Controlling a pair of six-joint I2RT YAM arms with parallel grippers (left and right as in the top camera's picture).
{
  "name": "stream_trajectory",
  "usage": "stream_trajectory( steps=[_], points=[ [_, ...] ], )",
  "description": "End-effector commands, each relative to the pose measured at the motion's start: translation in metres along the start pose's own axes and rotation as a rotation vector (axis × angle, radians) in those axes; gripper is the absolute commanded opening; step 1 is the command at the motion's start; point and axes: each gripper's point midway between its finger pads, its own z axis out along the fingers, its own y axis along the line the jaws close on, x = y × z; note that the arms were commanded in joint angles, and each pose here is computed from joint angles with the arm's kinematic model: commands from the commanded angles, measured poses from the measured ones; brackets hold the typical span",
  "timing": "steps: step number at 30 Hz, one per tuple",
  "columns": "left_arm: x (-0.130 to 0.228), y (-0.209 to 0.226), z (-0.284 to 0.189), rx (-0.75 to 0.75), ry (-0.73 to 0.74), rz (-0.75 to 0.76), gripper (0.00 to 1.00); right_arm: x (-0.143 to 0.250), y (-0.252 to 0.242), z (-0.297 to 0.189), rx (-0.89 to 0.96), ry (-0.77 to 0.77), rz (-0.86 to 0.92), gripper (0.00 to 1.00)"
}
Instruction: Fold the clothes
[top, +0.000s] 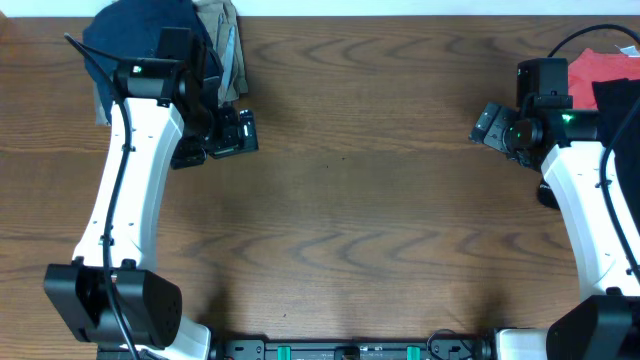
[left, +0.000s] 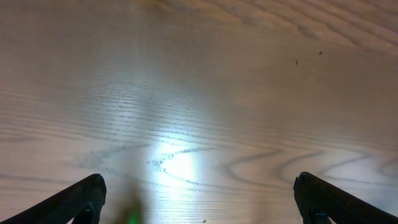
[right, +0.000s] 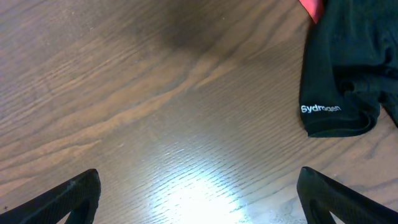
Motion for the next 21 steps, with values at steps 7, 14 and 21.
stream_trajectory(
  steps=[7, 14, 21],
  points=[
    [0.025, 0.008, -0.021, 0.004, -0.157, 0.035, 0.98, -0.001, 0.000, -0.001, 0.001, -0.004, 0.006, 0.99],
    [0.056, 0.019, -0.009, 0.040, -0.339, 0.116, 0.98, -0.001, 0.000, -0.001, 0.001, -0.004, 0.006, 0.99],
    [0.089, 0.032, 0.014, 0.093, -0.562, 0.151, 0.98, -0.001, 0.000, -0.001, 0.001, -0.004, 0.006, 0.99]
  ],
)
